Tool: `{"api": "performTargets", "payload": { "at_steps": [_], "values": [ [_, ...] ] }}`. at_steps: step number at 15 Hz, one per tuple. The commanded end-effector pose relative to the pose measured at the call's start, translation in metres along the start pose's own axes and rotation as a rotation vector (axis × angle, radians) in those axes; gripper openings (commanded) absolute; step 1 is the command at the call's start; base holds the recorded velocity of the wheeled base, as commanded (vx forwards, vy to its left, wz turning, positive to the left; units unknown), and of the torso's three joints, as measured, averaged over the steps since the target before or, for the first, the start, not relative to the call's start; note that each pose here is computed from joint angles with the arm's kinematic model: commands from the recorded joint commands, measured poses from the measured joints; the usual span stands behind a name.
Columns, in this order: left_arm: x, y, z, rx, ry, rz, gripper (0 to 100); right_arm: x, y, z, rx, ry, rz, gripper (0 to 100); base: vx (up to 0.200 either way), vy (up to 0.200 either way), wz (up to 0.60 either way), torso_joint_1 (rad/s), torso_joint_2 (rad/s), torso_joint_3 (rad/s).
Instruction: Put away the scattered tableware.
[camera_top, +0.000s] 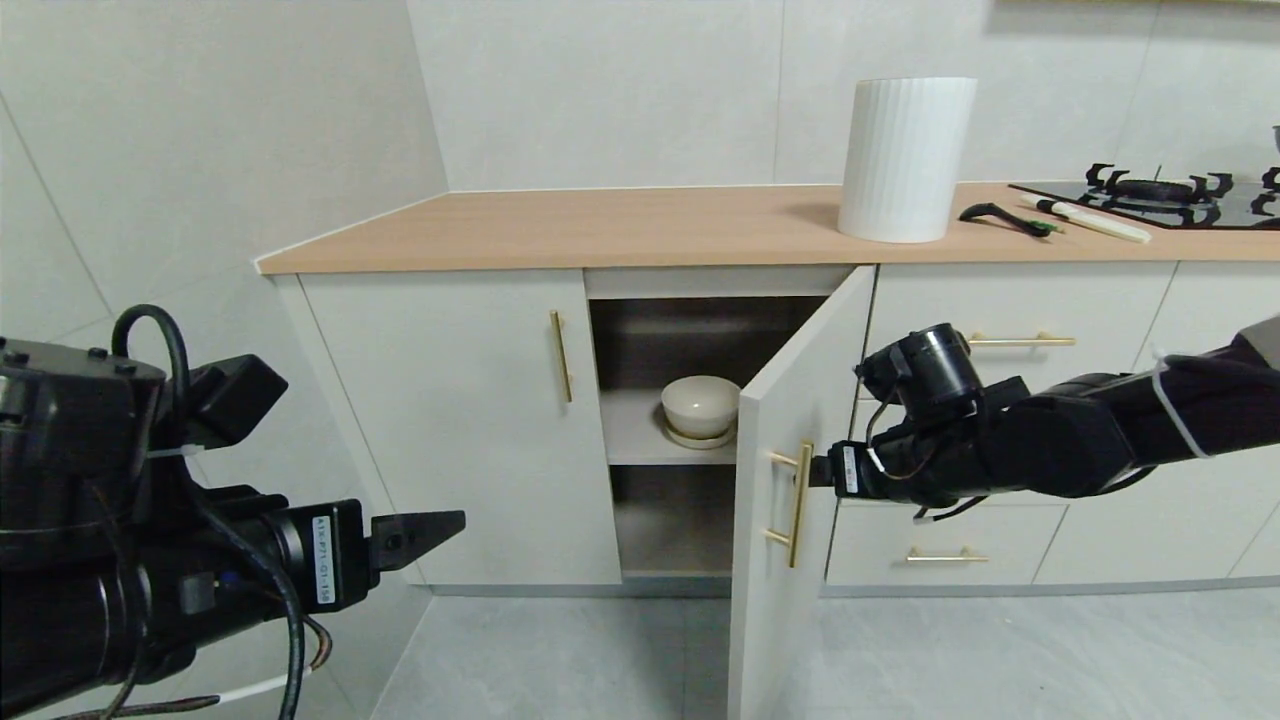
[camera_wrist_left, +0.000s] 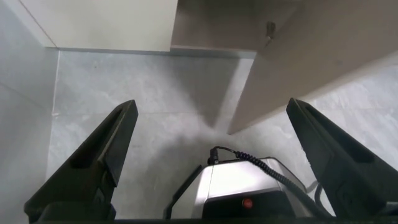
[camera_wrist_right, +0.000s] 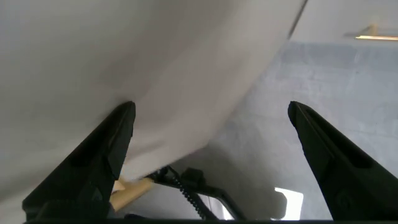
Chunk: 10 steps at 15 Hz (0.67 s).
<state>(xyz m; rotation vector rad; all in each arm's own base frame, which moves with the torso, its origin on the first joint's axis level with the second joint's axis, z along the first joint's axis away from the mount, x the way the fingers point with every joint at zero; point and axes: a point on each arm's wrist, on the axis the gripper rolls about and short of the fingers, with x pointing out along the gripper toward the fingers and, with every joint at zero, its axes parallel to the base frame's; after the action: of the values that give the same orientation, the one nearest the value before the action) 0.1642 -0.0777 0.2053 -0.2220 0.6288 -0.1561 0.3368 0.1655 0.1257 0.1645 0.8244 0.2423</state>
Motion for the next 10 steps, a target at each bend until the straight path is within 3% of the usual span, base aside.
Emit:
{"api": "performTargets", "payload": {
  "at_steps": [1,8,10],
  "values": [
    [0.0,0.0,-0.001,0.001,0.002,0.001,100,0.022,-0.002,-0.008,-0.002,0.043,-0.019,100,0.0,0.0,0.0,0.0,0.0,0.0],
    [-0.001,0.0,0.0,0.001,-0.006,0.011,100,0.037,0.004,-0.008,0.042,-0.025,0.014,100,0.0,0.0,0.0,0.0,0.0,0.0],
    [0.002,0.004,0.001,-0.009,-0.005,0.029,100,0.04,0.007,-0.007,0.059,-0.047,0.029,100,0.2,0.0,0.0,0.002,0.0,-0.002]
  ]
}}
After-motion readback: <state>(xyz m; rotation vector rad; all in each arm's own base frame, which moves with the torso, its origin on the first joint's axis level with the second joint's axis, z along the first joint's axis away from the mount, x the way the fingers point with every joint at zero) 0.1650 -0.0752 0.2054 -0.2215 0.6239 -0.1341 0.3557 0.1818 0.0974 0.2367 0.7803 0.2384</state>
